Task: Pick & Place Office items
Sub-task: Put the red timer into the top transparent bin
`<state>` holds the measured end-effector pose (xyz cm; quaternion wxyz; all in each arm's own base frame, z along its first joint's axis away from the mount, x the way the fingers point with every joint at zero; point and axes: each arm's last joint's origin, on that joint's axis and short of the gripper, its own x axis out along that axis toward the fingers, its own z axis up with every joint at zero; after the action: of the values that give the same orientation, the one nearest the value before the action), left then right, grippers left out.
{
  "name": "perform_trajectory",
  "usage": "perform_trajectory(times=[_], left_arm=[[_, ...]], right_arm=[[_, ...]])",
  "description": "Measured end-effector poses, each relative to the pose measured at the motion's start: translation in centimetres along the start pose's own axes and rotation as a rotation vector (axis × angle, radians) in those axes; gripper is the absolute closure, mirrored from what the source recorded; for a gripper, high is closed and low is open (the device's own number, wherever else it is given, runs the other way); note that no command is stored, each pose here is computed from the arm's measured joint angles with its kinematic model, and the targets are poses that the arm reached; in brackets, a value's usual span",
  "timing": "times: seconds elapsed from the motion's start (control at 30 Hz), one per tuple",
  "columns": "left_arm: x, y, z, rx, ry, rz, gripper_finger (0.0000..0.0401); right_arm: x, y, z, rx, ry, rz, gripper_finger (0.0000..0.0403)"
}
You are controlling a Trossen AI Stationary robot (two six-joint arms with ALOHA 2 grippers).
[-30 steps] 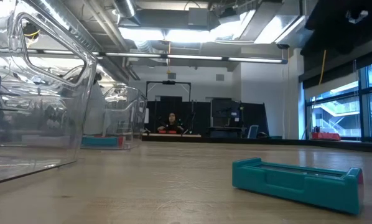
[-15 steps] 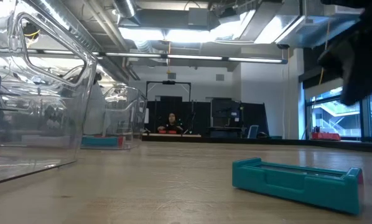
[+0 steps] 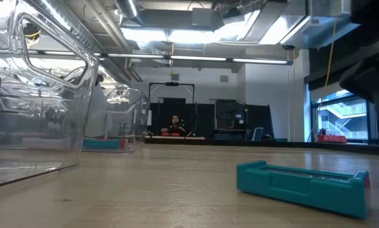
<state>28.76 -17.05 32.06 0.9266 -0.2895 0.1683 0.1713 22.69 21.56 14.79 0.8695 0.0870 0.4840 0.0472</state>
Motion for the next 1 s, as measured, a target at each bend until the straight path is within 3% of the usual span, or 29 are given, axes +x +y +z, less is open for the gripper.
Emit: perform_trajectory(times=[0.17, 0.63, 1.0], left_arm=[[0.0, 0.0, 0.0, 0.0, 0.001, 0.0, 0.0177], [0.0, 0.0, 0.0, -0.003, 0.0, -0.003, 0.0177], [0.0, 0.0, 0.1, -0.003, 0.0, -0.001, 0.0177]], right_arm=[[0.9, 0.2, -0.7, -0.067, -0.016, -0.057, 0.0083], [3.0, 0.3, -2.2, 0.032, -0.049, -0.168, 0.0088], [3.0, 0.3, -2.4, 0.02, -0.035, -0.176, 0.0181]])
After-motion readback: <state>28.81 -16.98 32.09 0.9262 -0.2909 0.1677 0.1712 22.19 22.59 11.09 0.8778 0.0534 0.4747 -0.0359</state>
